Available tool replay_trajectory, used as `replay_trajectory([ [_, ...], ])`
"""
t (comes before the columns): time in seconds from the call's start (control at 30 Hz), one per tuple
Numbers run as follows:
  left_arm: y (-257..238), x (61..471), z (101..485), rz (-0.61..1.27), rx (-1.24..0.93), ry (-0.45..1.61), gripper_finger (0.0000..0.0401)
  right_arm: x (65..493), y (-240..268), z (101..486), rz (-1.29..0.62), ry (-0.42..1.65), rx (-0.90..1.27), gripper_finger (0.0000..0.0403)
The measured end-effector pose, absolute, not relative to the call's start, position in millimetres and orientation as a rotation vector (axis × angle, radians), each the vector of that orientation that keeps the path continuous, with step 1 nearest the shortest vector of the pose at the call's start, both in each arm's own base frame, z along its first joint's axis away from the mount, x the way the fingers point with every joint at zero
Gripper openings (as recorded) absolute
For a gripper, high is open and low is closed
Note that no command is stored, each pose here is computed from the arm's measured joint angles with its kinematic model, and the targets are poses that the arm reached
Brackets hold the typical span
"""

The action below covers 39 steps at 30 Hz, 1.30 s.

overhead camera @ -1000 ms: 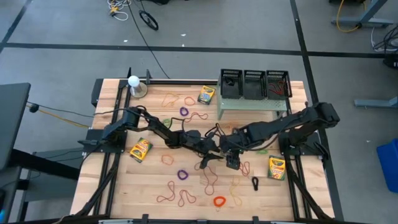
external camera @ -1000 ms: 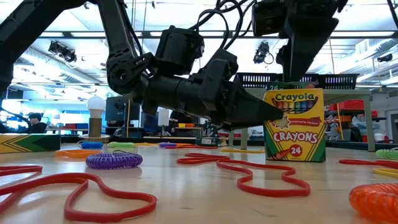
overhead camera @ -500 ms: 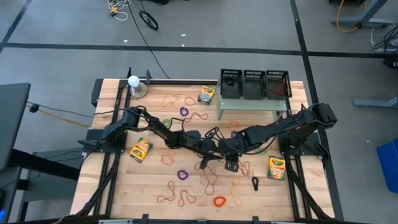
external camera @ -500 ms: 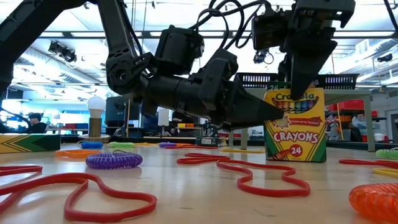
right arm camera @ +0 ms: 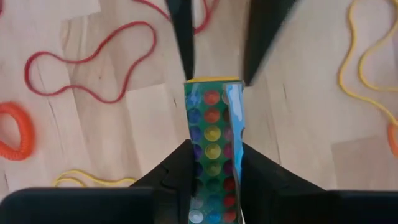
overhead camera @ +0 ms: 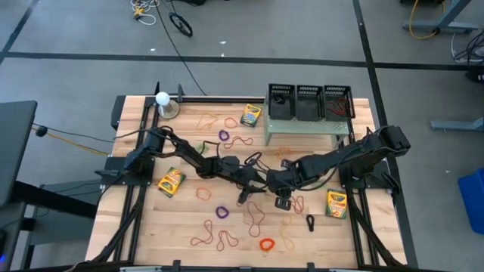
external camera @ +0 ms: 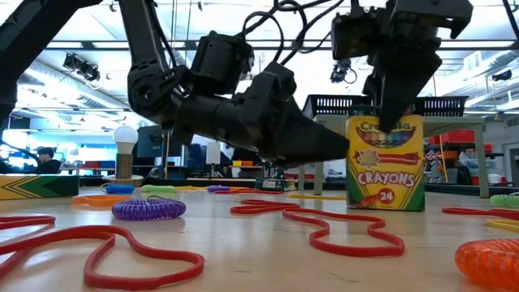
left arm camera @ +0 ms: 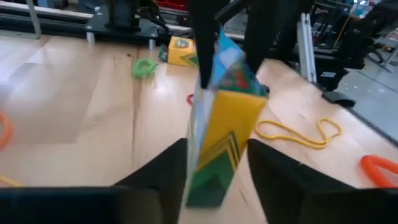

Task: Pick & Place Office Desk Supplies
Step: Put the yellow crayon box into the middle black basket on the shelf

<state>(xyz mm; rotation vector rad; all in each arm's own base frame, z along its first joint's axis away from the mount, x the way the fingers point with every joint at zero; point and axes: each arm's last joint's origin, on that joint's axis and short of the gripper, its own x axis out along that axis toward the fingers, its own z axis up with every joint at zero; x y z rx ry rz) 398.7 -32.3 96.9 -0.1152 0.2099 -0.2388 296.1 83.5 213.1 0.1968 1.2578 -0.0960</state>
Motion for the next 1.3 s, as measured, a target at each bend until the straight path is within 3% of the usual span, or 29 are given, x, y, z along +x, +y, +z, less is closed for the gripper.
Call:
replay_trajectory([
  [0.2, -24.6, 385.5, 119.4, -0.233, -0.109, 0.183, 0.0256, 294.1, 82.2, 216.9, -0.074, 1.249, 0.149, 0.0102],
  [0.37, -14.8, 352.7, 135.9, -0.165, -0.104, 0.17, 0.0273, 289.8, 75.0, 248.6, -0.034, 1.2, 0.097, 0.0102],
  [0.73, 20.6, 280.1, 160.0, -0.054, -0.141, 0.023, 0.02, 272.9, 5.6, 354.7, -0.123, 1.202, -0.14, 0.0102],
  [0.93, 33.3, 266.2, 159.5, -0.004, -0.144, -0.014, 0.0152, 256.1, -42.6, 405.2, -0.179, 1.152, -0.207, 0.0102],
  [1.3, 41.7, 264.8, 159.0, 0.031, -0.157, -0.014, 0.0129, 212.5, -131.1, 434.4, -0.345, 1.187, -0.296, 0.0102],
])
